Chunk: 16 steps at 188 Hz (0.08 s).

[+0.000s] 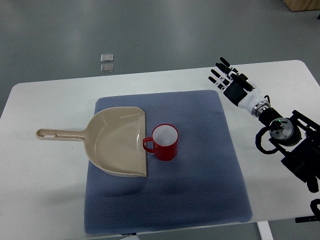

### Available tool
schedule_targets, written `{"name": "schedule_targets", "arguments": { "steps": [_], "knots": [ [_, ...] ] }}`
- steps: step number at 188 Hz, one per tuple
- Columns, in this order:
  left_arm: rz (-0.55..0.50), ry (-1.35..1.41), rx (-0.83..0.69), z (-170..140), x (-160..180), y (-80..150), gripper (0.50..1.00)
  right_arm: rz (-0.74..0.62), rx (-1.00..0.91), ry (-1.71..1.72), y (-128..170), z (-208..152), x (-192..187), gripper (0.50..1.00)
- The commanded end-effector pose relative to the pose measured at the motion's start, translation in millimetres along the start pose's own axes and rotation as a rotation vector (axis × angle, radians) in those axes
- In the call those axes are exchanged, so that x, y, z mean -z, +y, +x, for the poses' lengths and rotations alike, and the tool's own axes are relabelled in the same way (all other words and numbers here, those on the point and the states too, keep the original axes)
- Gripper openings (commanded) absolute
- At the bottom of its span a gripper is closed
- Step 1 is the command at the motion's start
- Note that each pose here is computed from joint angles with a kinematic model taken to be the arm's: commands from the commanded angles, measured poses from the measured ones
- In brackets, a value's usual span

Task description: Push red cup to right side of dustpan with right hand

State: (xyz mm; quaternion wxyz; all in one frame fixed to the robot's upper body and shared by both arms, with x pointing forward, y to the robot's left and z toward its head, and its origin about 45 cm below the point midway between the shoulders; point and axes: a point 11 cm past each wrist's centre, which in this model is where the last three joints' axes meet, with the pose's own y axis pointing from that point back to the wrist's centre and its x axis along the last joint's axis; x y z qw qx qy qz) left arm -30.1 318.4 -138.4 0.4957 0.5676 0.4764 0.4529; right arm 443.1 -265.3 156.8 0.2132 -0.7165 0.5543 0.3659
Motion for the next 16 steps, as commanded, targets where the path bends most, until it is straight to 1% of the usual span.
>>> {"name": "schedule_targets", "arguments": {
  "steps": [1, 16],
  "knots": [
    [0.001, 0.0, 0.0, 0.0, 0.1, 0.0, 1.0, 0.006, 0.002, -0.014, 0.0, -0.8, -4.7, 0.938],
    [0.001, 0.0, 0.0, 0.0, 0.1, 0.0, 1.0, 0.003, 0.006, -0.018, -1.2, -3.1, -7.9, 0.938]
  ]
}}
